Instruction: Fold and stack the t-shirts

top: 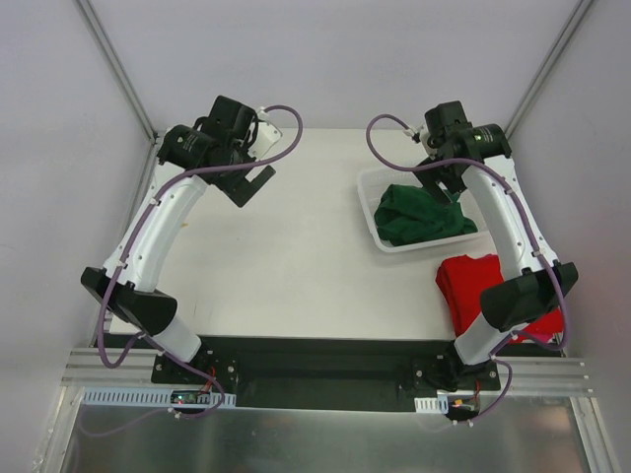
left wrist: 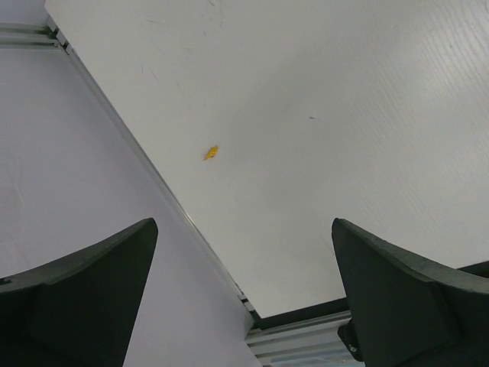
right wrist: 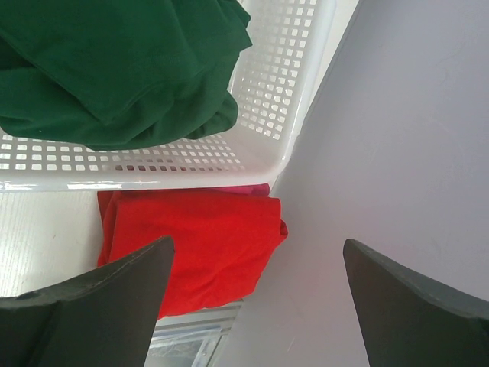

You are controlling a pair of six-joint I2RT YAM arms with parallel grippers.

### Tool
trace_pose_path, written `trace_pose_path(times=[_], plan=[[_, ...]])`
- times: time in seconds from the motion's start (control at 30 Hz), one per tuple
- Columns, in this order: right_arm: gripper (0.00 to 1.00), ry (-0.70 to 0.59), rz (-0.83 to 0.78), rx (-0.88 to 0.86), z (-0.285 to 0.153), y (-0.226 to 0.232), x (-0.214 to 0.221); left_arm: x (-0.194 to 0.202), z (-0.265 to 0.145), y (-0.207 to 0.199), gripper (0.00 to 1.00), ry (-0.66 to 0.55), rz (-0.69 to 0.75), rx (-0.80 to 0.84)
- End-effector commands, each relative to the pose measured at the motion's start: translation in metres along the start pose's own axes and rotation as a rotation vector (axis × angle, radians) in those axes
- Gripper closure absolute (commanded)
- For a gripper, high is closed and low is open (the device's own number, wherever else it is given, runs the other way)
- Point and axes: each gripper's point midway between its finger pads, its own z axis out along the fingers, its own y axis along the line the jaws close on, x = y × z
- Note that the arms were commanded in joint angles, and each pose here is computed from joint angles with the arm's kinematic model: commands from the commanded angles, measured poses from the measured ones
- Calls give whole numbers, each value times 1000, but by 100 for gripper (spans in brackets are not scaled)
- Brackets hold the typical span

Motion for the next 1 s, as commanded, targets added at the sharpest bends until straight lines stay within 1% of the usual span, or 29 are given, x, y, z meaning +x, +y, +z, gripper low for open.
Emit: trace_pose_path(times=[0.0, 0.27, 0.43, 0.67, 0.97], plan=[[4, -19, 35, 37, -8, -10, -2, -5, 1, 11, 1, 3, -6, -38], [4, -43, 25, 38, -12, -15, -11, -6, 6, 8, 1, 11, 7, -25], [4, -77, 28, 81, -23, -29, -26, -8, 7, 8, 1, 11, 9, -24], [4, -77, -25, 83, -26, -11, -31, -7, 6, 10, 1, 16, 9, -32], [4, -95, -72, 111, -34, -4, -40, -5, 5, 10, 1, 24, 15, -35]])
